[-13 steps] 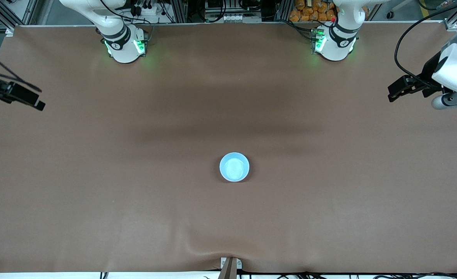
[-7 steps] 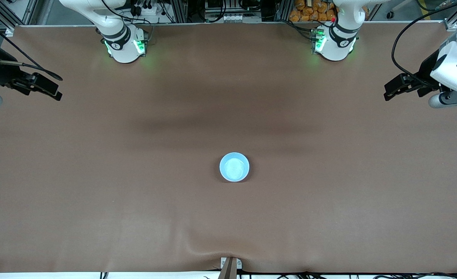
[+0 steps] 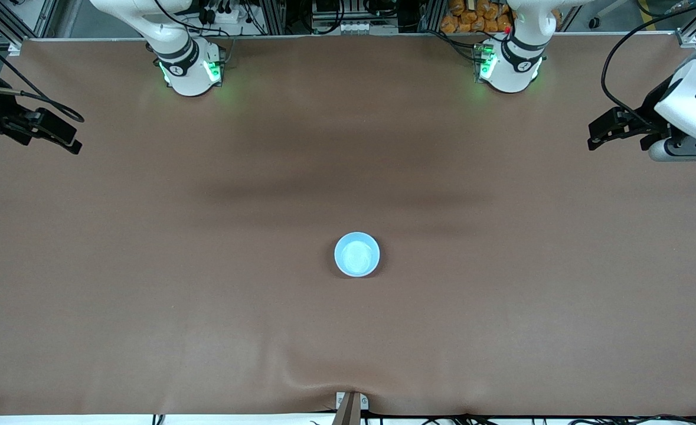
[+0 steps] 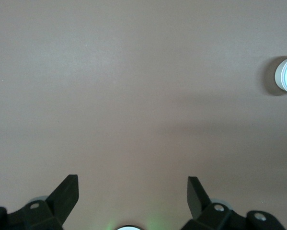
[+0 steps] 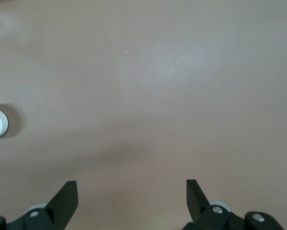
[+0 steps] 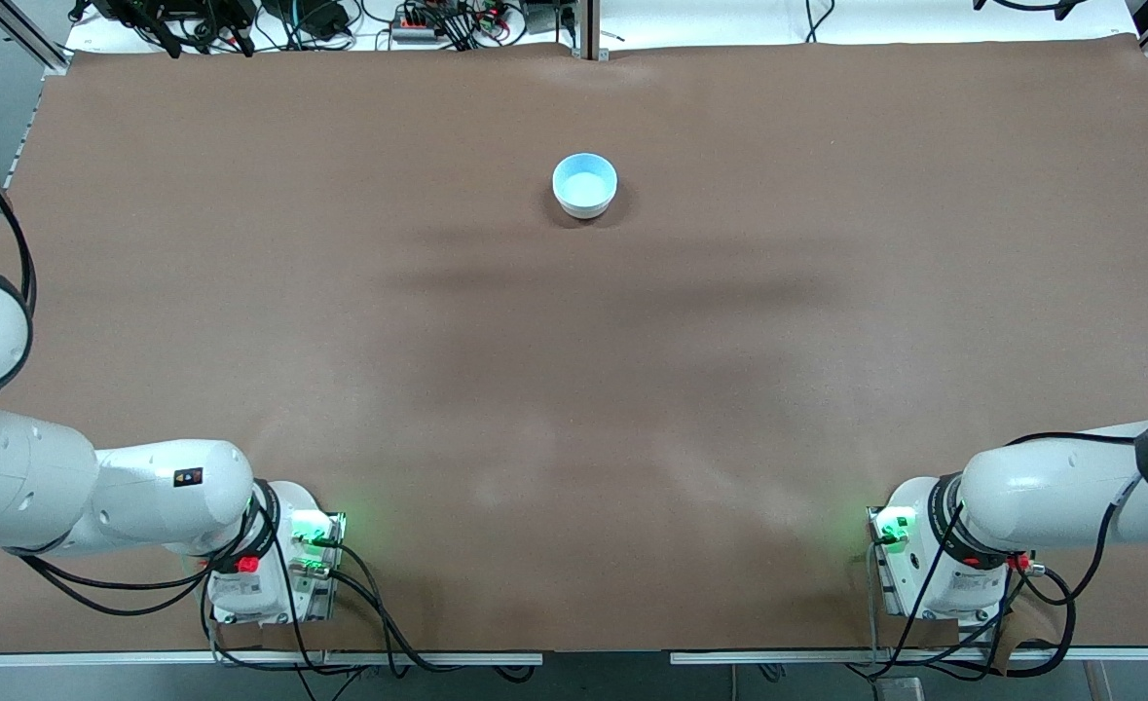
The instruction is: Stack pink and blue bowls on white bowl
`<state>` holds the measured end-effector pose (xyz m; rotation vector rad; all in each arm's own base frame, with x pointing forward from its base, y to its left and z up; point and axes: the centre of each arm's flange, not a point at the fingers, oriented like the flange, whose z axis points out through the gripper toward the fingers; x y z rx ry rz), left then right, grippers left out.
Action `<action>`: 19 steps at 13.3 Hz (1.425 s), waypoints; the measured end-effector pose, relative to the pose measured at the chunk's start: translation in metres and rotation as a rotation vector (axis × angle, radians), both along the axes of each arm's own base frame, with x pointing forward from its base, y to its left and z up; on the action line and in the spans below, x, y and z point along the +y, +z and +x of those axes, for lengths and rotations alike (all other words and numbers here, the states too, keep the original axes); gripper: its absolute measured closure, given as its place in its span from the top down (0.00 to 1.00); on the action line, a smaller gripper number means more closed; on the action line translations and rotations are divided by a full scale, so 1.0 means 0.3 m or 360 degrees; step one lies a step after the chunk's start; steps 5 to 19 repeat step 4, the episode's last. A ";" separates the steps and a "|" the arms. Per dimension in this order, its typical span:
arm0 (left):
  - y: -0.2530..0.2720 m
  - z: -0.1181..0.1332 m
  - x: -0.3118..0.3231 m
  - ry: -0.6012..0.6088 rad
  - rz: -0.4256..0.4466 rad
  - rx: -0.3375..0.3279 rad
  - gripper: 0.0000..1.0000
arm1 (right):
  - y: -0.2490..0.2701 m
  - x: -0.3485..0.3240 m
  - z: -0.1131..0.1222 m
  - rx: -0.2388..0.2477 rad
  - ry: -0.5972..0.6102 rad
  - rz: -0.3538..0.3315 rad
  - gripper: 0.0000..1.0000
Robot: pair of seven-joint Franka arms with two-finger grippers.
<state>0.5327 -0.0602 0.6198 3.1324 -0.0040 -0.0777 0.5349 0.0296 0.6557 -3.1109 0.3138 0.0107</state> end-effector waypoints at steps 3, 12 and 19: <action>0.013 0.001 -0.001 -0.0001 -0.0001 -0.0014 1.00 | -0.003 -0.010 0.002 0.0001 0.0077 -0.0024 1.00; 0.025 0.001 -0.001 -0.0001 -0.0003 -0.0025 1.00 | -0.004 -0.019 0.003 0.0001 0.0084 -0.0026 1.00; 0.025 0.001 -0.001 -0.0001 -0.0003 -0.0025 1.00 | -0.004 -0.019 0.003 0.0001 0.0084 -0.0026 1.00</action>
